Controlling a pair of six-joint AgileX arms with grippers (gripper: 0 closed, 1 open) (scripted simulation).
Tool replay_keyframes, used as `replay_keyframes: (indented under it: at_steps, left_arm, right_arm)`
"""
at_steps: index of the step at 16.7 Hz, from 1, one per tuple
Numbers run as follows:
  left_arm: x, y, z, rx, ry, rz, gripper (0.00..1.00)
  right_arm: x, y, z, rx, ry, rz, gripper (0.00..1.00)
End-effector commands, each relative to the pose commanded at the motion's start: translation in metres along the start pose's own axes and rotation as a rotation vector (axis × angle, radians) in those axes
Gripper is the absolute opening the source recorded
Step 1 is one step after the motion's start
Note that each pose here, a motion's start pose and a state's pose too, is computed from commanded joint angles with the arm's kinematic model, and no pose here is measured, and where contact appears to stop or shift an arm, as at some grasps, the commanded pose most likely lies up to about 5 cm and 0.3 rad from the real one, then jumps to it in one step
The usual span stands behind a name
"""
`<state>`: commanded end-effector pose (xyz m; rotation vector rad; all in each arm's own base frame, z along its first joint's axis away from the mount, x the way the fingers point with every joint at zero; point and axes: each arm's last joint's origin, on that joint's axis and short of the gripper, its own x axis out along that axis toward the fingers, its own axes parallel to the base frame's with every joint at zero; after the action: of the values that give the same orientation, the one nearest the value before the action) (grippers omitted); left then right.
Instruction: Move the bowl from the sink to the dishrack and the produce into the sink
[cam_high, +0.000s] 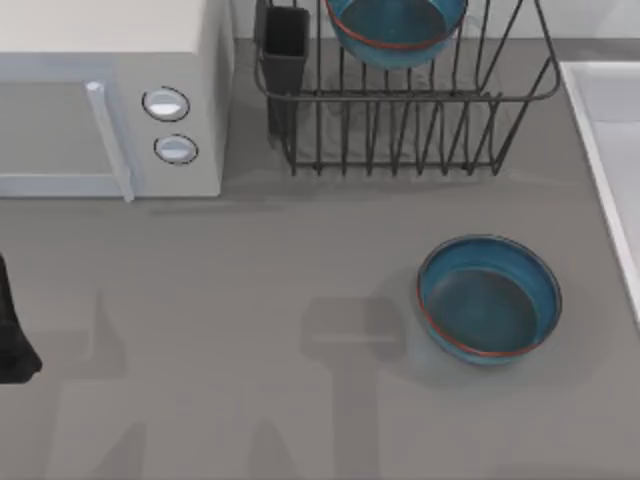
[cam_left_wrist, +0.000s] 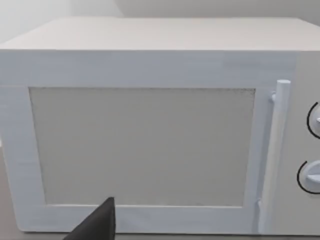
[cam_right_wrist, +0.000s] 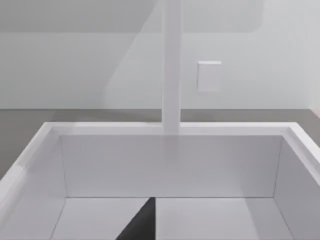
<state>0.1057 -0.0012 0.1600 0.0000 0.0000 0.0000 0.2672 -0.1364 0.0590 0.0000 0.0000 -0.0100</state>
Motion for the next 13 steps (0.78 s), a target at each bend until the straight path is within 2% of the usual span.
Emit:
replay_keyframes:
  at_steps: [13]
  left_arm:
    - [0.0000, 0.0000, 0.0000, 0.000, 0.000, 0.000, 1.00]
  right_arm:
    - [0.0013, 0.0029, 0.0085, 0.000, 0.005, -0.005, 1.00]
